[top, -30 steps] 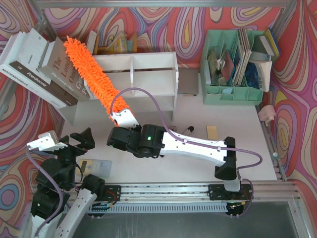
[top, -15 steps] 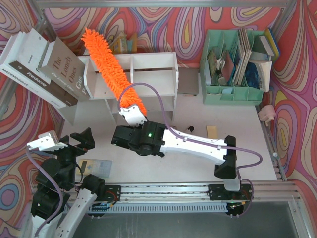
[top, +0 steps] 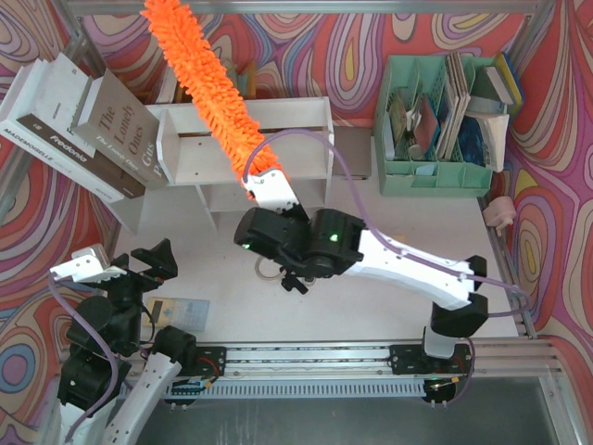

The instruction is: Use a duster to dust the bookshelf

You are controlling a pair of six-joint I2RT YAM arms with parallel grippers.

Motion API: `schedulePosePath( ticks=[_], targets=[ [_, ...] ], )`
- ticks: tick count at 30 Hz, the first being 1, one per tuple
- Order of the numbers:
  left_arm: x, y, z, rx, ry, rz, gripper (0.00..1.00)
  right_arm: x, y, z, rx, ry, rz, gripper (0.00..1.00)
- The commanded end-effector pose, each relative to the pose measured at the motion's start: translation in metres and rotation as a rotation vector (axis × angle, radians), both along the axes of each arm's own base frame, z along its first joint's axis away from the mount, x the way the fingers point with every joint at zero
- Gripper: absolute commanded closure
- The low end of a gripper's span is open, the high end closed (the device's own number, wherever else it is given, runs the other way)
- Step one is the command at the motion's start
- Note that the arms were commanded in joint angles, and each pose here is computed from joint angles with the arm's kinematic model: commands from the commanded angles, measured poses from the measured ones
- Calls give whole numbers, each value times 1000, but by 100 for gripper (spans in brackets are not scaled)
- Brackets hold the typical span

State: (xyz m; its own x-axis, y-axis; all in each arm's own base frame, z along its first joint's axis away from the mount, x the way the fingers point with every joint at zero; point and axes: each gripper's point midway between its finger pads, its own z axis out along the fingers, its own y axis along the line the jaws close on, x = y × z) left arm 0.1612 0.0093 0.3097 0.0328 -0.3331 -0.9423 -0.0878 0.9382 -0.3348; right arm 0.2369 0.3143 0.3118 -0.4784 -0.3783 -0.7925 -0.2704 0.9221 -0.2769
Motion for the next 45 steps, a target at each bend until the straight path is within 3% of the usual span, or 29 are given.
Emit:
schedulePosePath(
  ticks=[1,8,16,25,36,45],
  targets=[
    [1,-1,2,-14,-15,-3,2,13,-19,41,-9,-71,82,100],
    [2,-2,1,-12,-12,-3,2,13,-60,30,-218,-6,87,100],
    [4,-3,0,-8,-4,-5,2,14,-84,20,-281,49,101,100],
    [4,-3,-1,-6,0,-3,2,28,-114,-7,-283,115,39,100],
    [7,-5,-1,-2,8,-10,2,46,-158,4,-270,99,-129,100],
    [8,-6,-2,-3,11,-8,2,47,-132,16,-169,108,-3,100]
  ],
)
